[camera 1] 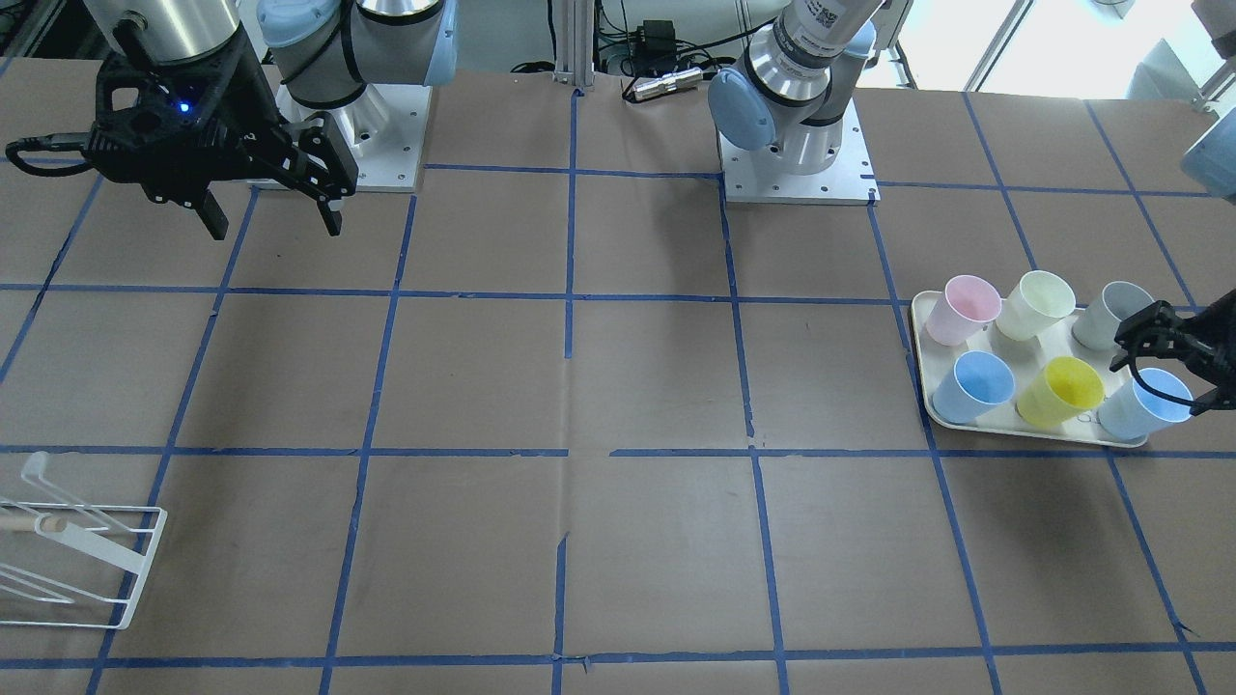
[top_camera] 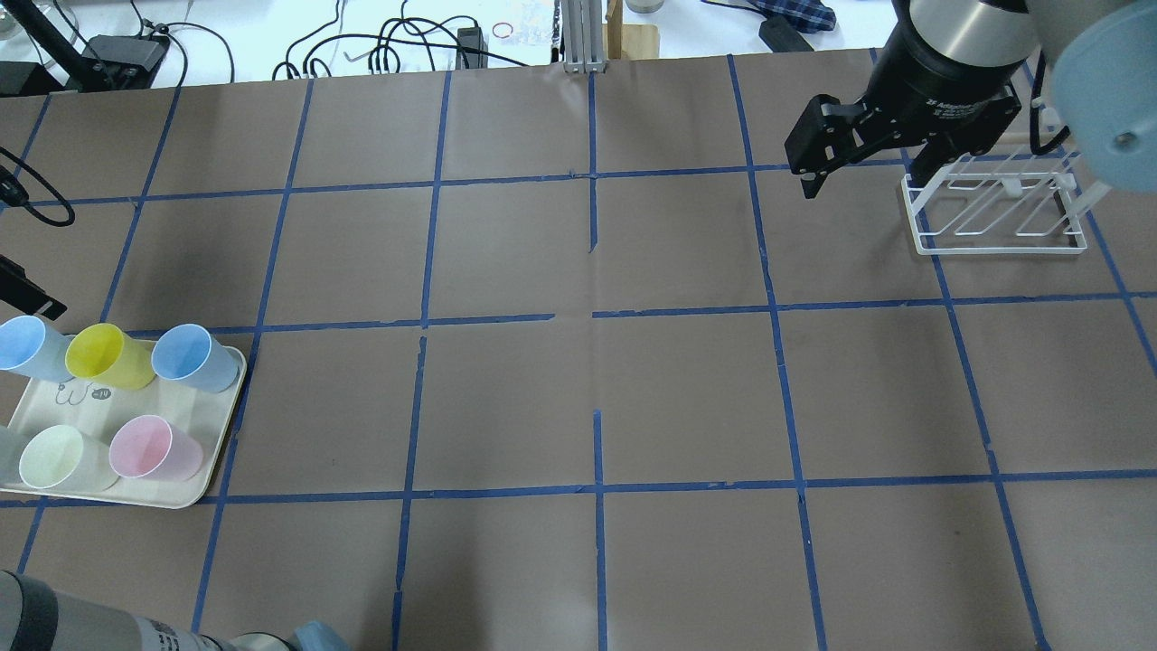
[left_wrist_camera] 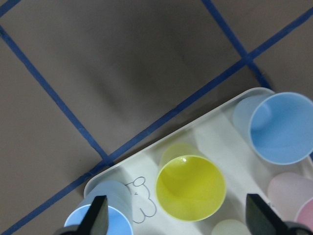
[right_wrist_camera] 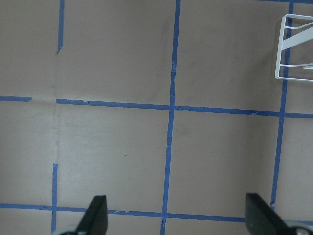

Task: Transfer IKEA cup to right arm and place on rack

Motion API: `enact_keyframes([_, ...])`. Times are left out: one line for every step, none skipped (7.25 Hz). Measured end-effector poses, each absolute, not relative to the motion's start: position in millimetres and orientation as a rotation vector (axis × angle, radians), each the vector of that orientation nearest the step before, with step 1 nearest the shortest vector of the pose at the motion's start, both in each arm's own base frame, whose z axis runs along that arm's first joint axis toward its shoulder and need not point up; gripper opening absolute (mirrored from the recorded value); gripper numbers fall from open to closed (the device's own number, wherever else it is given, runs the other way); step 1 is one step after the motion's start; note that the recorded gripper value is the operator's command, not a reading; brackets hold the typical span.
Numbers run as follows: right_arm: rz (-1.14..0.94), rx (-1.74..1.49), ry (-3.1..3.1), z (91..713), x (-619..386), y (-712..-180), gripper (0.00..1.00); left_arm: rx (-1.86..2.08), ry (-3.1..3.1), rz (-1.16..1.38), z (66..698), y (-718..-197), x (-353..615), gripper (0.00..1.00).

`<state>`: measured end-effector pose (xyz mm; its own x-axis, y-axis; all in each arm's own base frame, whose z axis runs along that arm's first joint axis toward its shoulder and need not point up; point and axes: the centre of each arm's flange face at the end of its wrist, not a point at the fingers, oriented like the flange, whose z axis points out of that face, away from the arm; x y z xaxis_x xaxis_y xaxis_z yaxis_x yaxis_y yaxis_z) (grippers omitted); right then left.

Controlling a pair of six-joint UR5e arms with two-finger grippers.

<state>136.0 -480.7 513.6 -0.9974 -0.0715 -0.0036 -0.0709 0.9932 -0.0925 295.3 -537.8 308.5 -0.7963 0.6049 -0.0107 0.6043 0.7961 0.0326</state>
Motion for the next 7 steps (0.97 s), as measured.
enact_keyframes([-0.144,-0.113,3.131,513,136,-481,1.00,1.003,2.958,0.077,294,-539,302,1.00])
enact_keyframes([-0.145,-0.113,3.132,514,136,-481,1.00,1.006,2.965,0.099,282,-540,306,0.98])
enact_keyframes([-0.145,-0.113,3.132,514,136,-481,1.00,0.996,2.978,0.112,273,-542,309,0.98])
enact_keyframes([-0.146,-0.113,3.131,514,136,-480,1.00,0.959,2.996,0.118,268,-544,310,0.98])
enact_keyframes([-0.147,-0.113,3.130,514,136,-480,1.00,0.904,3.019,0.124,263,-544,308,0.98])
enact_keyframes([-0.148,-0.113,3.129,514,136,-480,1.00,0.868,3.035,0.131,259,-544,308,0.96])
enact_keyframes([-0.148,-0.112,3.129,515,136,-480,1.00,0.855,3.042,0.137,256,-544,307,0.94])
